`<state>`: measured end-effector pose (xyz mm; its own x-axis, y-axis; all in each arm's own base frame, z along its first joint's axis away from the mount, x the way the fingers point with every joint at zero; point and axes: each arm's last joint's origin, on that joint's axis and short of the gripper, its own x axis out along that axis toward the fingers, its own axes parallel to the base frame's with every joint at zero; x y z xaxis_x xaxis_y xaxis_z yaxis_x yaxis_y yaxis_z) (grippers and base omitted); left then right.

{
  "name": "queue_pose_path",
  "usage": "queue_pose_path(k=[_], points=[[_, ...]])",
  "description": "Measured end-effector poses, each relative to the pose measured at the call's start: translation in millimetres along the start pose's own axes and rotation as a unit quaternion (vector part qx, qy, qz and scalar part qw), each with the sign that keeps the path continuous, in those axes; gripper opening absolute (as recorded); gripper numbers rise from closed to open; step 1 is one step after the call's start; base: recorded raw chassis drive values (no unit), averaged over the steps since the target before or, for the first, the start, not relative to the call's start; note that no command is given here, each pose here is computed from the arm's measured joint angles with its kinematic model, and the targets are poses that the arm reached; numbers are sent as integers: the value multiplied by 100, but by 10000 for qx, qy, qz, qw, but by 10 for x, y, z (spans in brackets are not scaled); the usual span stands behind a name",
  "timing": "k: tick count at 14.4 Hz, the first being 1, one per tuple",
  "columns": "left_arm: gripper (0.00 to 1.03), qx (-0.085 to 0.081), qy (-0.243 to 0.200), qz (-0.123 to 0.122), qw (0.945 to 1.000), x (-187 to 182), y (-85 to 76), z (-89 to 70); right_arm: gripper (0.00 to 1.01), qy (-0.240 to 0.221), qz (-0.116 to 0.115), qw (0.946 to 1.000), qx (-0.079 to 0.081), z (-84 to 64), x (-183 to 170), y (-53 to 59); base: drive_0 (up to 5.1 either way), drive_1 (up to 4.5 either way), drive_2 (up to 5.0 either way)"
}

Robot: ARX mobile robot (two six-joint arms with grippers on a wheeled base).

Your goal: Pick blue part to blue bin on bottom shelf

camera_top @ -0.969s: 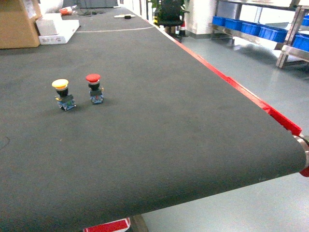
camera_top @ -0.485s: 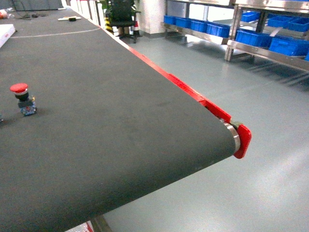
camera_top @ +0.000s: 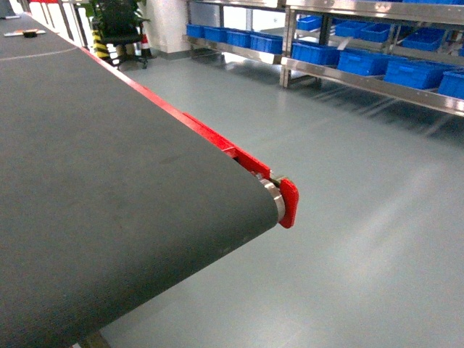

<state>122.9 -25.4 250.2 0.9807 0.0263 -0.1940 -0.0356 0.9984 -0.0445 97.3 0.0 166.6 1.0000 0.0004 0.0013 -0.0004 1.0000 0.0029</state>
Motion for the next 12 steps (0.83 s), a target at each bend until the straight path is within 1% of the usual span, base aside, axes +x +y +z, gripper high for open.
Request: queue_pose_path(k=[12], points=[[44, -2, -7, -1, 10000, 0, 0, 1, 98, 0, 0, 10000, -2, 0, 0, 0, -154, -154, -154]])
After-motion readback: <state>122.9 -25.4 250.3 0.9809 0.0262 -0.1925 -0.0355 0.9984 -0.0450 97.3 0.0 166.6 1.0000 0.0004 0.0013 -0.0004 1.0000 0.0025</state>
